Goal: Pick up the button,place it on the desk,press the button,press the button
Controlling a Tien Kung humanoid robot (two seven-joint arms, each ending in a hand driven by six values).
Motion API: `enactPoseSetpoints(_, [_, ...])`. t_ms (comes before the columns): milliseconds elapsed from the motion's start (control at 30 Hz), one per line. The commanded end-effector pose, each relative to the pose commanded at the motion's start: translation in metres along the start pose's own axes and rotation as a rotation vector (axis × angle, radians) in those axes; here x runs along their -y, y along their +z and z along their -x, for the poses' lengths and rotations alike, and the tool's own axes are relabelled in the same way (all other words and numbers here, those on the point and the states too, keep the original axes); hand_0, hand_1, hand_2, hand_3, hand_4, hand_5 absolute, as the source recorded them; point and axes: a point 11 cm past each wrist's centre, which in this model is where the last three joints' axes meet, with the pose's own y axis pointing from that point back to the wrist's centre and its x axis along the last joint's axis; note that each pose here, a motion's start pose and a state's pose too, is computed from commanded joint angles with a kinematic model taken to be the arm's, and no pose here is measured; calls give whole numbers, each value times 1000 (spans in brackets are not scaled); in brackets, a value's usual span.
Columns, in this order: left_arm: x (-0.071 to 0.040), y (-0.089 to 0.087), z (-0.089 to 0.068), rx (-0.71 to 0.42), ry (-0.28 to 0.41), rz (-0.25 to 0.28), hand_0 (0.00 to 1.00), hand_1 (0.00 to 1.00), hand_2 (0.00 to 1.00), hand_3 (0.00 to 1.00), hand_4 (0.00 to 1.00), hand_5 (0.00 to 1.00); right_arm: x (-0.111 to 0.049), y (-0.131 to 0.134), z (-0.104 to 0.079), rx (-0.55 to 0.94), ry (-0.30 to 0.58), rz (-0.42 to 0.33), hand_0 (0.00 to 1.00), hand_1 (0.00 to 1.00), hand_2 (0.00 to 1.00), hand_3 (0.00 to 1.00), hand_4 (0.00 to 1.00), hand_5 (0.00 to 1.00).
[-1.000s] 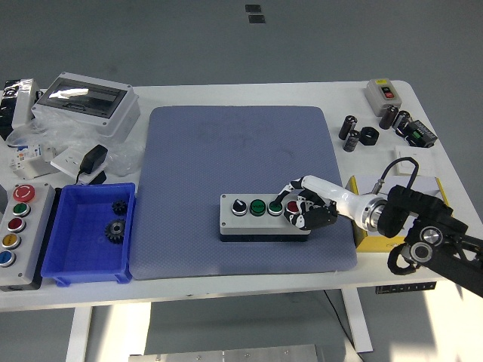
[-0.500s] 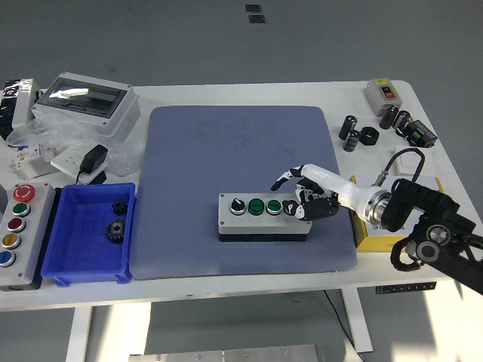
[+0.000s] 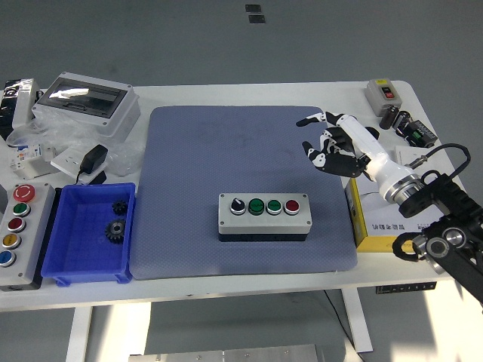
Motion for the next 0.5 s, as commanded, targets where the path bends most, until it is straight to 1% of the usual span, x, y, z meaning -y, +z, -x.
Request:
enactPoseSetpoints(33, [0,0,0,0,0,0,623,583,505,576,613,138,-1,2,-4,13,43,-13,2,69,199,698,780,324])
enactPoseSetpoints(167, [0,0,1,0,-1,1,623,583,505,576,613,138,-8,18,-26,114,268,-47,2,69,199,698,780,324])
enactPoseSetpoints(200, [0,0,1,0,-1,1,623,583,505,576,615,138,-10,24,-32,138,323,-54,62,181,313,744,894,490])
enactPoseSetpoints(300, [0,0,1,1,-1,0,623,583,505,576,615,138,-18,41,-44,194,450,-63,62,181,313,744,894,490])
enactPoseSetpoints(367, [0,-1,0,2,0,-1,623,583,505,576,615,138,-22,51,-47,228,493,-68,62,181,313,744,894,490])
enactPoseSetpoints(400, [0,-1,0,2,0,-2,624,583,508,577,617,137,-23,55,-47,245,505,-69,609,692,733,846,968,754])
enactPoseSetpoints(500, [0,-2,-1,3,2,-4,624,583,508,577,617,137,-27,68,-47,299,526,-73,609,692,733,846,968,754])
